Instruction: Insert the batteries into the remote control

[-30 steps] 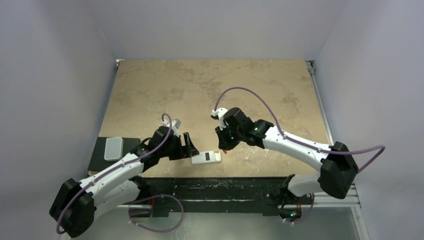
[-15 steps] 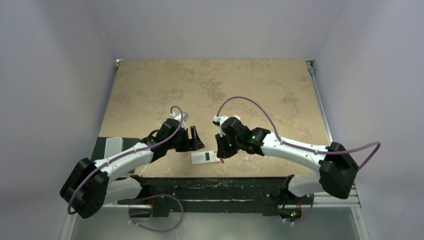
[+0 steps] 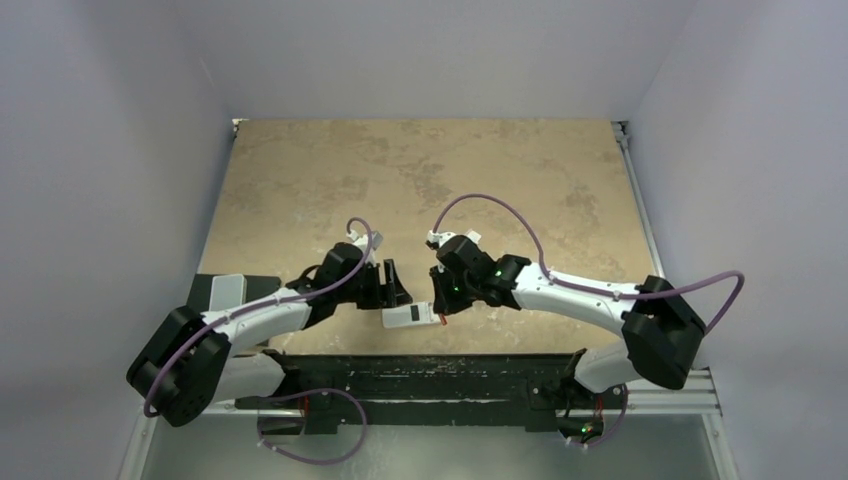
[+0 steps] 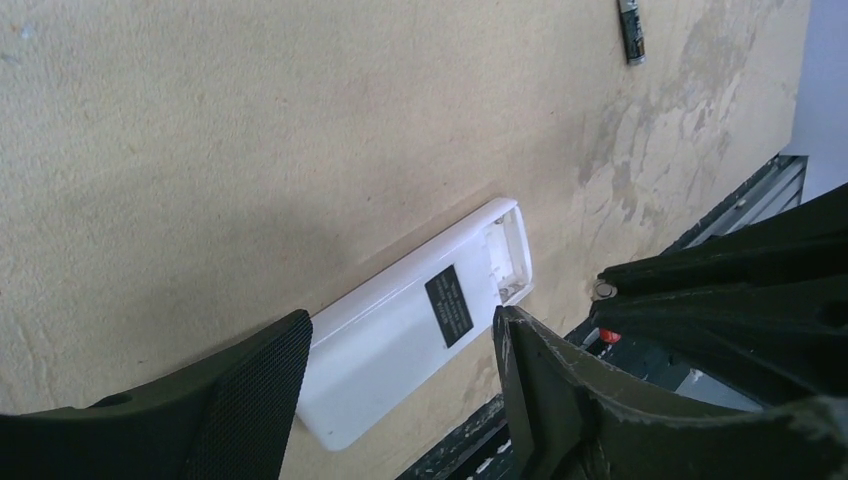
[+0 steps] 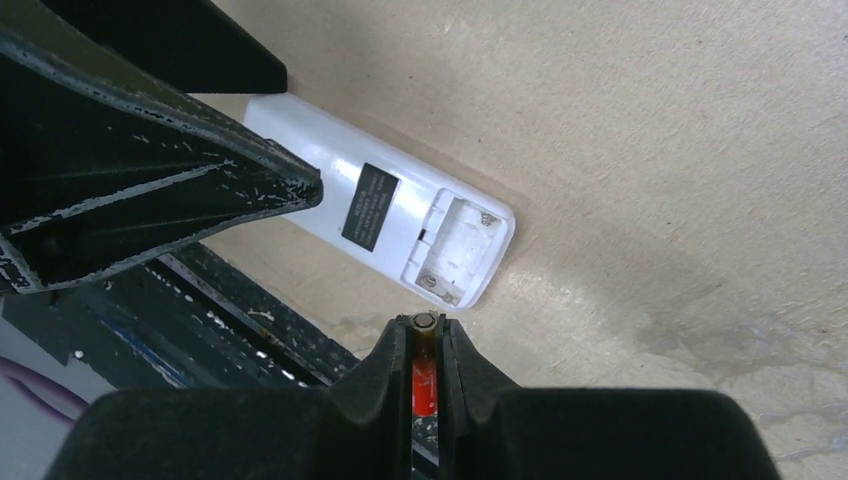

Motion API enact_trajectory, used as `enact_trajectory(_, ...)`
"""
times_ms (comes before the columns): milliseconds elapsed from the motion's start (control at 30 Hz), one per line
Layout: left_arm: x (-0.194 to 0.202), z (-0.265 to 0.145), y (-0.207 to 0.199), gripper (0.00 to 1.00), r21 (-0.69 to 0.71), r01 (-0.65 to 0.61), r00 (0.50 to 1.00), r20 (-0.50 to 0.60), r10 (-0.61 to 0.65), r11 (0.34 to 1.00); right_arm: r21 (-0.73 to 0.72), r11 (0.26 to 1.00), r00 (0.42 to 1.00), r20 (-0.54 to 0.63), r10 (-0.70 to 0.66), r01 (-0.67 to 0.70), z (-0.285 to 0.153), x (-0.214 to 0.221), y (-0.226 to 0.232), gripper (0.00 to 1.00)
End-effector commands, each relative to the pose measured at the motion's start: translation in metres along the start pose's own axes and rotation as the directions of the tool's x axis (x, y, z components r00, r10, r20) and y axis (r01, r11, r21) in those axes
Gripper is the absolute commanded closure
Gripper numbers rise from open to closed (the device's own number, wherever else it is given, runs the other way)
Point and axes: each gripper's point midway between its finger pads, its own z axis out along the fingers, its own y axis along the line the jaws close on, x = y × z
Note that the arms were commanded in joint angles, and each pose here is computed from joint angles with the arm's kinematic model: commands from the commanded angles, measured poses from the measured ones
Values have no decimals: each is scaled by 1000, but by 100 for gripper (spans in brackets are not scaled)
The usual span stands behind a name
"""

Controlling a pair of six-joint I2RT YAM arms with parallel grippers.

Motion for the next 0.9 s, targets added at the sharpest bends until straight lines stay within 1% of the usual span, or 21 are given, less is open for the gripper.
enact_trajectory(0,3,-2,-2,33,39,-29,1000,11,29,999,11,1000,999,36,10,-11,2,-12,4,100)
enact_trajectory(267,13,-5,0,34,56,-25,1000,-2,25,998,22,1000,1000,16,14,-14,8,-10,3,100)
enact_trajectory(433,18,-11,-1,34,75,-25,1000,-5,26,997,62,998,1000,16,0,-1,13,-14,-3,100)
enact_trajectory(633,18,-15,0,34,66,-31,1000,3,30,997,87,996,999,18,-33,32,17,-28,-1,100)
enact_trajectory(867,14,-17,3,33,29,-25,1000,13,25,999,158,984,997,-23,-75,77,31,-34,-9,100)
